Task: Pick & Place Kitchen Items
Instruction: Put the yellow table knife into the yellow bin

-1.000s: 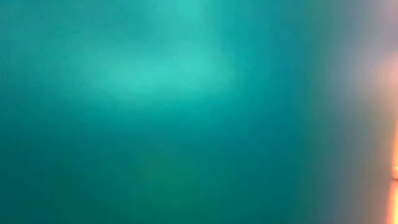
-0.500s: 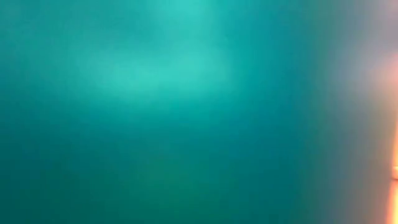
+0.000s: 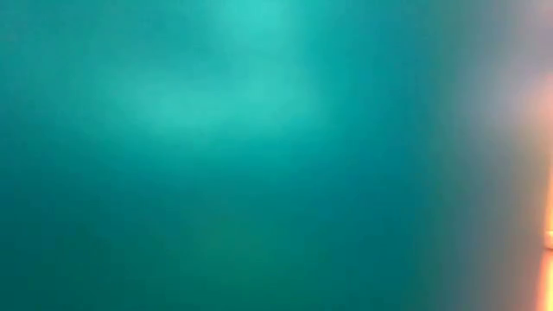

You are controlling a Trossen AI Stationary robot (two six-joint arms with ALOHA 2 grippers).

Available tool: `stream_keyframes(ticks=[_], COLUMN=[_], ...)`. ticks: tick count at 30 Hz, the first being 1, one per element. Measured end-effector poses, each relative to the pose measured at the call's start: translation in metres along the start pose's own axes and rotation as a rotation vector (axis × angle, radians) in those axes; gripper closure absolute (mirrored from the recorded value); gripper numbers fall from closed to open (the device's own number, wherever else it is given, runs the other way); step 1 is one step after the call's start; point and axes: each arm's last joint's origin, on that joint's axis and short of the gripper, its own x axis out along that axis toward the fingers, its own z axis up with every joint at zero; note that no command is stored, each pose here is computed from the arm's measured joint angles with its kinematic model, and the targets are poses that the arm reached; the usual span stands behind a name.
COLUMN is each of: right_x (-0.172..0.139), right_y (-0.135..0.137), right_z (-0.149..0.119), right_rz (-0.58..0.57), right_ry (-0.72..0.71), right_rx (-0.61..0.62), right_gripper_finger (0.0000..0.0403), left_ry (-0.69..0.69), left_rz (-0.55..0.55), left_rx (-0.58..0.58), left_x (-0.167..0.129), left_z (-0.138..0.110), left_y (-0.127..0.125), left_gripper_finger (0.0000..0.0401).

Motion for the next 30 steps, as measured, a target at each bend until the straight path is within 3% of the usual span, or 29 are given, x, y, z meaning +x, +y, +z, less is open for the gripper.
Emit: stream_keyframes(ticks=[4, 8, 16, 21, 25, 30], right_x=[-0.001, -0.002, -0.007, -0.022, -0.041, -0.069], right_y=[0.002, 0.004, 0.014, 0.032, 0.048, 0.063], right_z=[-0.002, -0.007, -0.004, 0.013, 0.025, 0.033], right_rz=[-0.049, -0.085, -0.058, -0.012, -0.051, -0.051], right_ry=[0.01, 0.046, 0.087, 0.147, 0.228, 0.364], right_rx=[-0.005, -0.019, -0.003, -0.007, -0.028, 0.065], right_gripper_finger=[0.0369, 0.0367, 0.0368, 0.0368, 0.0368, 0.0367], left_ry=[0.019, 0.03, 0.054, 0.075, 0.079, 0.083], left_rz=[0.004, 0.007, 0.056, 0.079, 0.08, 0.08], left_rx=[0.001, -0.002, 0.003, 0.008, 0.008, 0.009], left_x=[0.0, -0.001, -0.001, -0.001, -0.001, -0.001], left_z=[-0.002, -0.003, -0.006, -0.009, -0.009, -0.009], left_y=[-0.001, -0.004, -0.002, -0.001, -0.001, -0.001], left_gripper_finger=[0.0324, 0.0288, 0.0229, 0.0231, 0.0238, 0.024])
